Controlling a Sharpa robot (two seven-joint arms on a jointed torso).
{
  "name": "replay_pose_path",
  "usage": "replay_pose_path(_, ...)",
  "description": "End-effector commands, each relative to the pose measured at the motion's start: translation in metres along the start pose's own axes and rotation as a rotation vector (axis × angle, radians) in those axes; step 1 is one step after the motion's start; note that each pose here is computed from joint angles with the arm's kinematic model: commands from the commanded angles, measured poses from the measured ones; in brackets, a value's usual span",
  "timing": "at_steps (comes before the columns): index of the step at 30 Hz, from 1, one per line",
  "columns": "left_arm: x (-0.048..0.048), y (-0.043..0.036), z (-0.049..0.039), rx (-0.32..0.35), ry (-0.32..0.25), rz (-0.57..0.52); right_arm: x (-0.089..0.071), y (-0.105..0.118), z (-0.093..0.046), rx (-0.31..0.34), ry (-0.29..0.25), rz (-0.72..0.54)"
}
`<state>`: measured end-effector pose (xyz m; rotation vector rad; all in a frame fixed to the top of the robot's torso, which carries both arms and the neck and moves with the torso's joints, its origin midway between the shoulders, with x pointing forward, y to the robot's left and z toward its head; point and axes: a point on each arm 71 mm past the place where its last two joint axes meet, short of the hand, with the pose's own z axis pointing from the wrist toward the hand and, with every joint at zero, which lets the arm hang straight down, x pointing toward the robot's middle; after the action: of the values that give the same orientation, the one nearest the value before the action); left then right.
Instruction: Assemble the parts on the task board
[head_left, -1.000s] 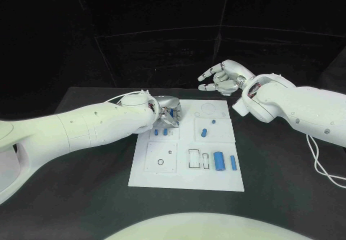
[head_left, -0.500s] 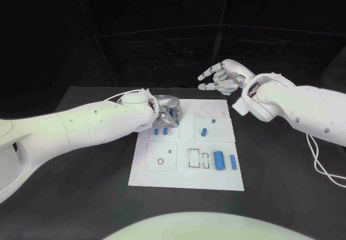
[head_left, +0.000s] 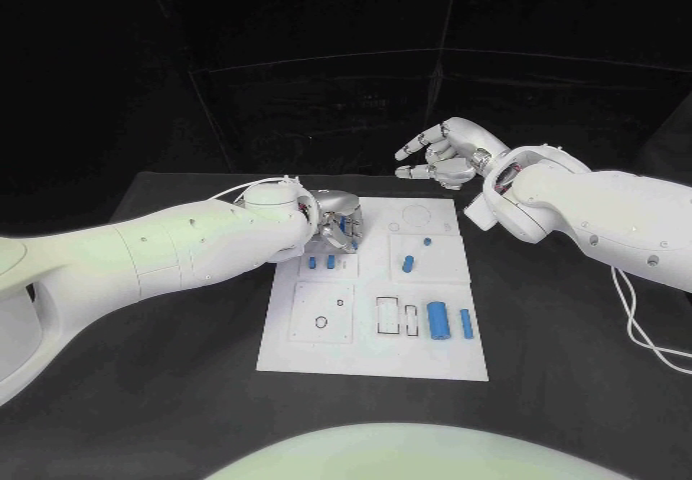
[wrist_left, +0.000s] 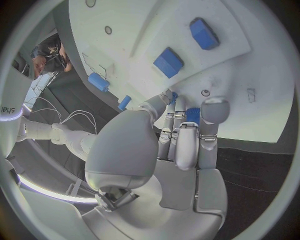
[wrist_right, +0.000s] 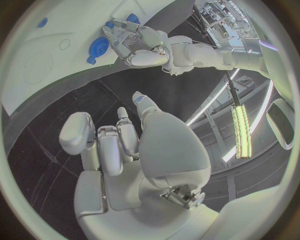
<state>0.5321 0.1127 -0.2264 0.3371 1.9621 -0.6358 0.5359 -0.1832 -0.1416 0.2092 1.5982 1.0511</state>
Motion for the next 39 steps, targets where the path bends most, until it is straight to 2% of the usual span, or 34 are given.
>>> replay_pose_path(1,0.0029,-0.0007,-0.0002,0.021,-0.003,0.002,-0.001,0.001,0.001,-0.007,-0.004,-0.001)
replay_pose_path(6,0.0005,-0.0007,-0.0022,0.031,-0.041,-0.016,-0.001,0.001,0.001,-0.007,-0.005,-0.002)
replay_pose_path(10,-0.0019,-0.0004,-0.0074,0.044,-0.074,-0.046,-0.001,0.001,0.001,-0.006,-0.006,-0.002)
replay_pose_path(15,-0.0125,0.0003,-0.0164,0.062,-0.126,-0.102,-0.001,0.001,0.001,-0.005,-0.008,-0.002)
replay_pose_path(20,-0.0212,0.0049,-0.0275,0.064,-0.151,-0.149,-0.001,0.001,0.001,-0.006,-0.008,-0.002)
replay_pose_path(26,-0.0263,0.0228,-0.0452,0.03,-0.155,-0.187,-0.001,0.001,0.001,-0.007,-0.007,-0.002)
replay_pose_path(32,-0.026,0.0419,-0.0563,-0.022,-0.133,-0.197,-0.002,0.001,0.0,-0.005,-0.008,-0.003)
replay_pose_path(36,-0.0237,0.0485,-0.0596,-0.042,-0.101,-0.199,-0.001,0.001,0.001,-0.005,-0.007,-0.002)
replay_pose_path(39,-0.0223,0.0502,-0.0597,-0.049,-0.083,-0.199,-0.001,0.001,0.001,-0.006,-0.006,-0.002)
